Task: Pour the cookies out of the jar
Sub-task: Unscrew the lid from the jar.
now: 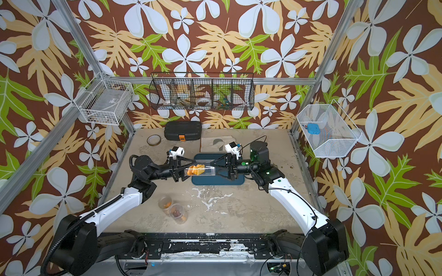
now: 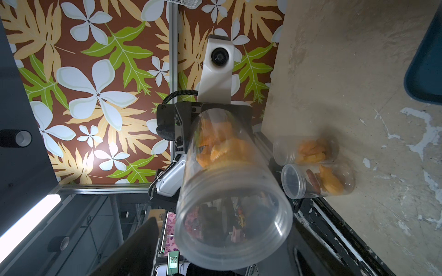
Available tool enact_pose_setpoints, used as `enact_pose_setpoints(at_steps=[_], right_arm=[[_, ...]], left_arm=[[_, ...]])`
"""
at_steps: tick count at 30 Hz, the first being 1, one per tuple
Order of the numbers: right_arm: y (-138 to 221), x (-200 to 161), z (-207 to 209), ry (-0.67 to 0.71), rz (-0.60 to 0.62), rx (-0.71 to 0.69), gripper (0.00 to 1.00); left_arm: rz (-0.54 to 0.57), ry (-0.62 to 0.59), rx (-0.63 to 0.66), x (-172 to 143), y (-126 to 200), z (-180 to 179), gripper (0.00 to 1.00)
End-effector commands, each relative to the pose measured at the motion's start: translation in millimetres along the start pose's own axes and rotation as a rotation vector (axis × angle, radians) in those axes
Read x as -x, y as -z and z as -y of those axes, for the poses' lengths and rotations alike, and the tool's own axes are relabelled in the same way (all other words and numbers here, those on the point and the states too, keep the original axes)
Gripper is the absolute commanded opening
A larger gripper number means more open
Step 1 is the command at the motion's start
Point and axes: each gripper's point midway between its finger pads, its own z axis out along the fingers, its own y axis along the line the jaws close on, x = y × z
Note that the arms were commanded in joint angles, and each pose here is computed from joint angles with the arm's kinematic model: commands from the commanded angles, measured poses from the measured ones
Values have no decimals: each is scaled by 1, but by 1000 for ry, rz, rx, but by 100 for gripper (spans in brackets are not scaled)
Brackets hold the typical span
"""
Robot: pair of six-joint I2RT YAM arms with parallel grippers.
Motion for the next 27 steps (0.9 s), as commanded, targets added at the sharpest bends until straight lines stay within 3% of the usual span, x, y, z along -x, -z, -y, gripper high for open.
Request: enact_pose_setpoints(at_steps=[1,10,27], right_arm=[[0,-2,-12,65,-14,39,84],[-2,3,-5,64,-4,41,88],[-4,10,-12,93,-1,53,76]], left_arm=[[-5,-24,-44,-2,0,11,49],[-5,-17,-72,-2,1,16,49],[-16,-10,-33,-2,0,6,48]])
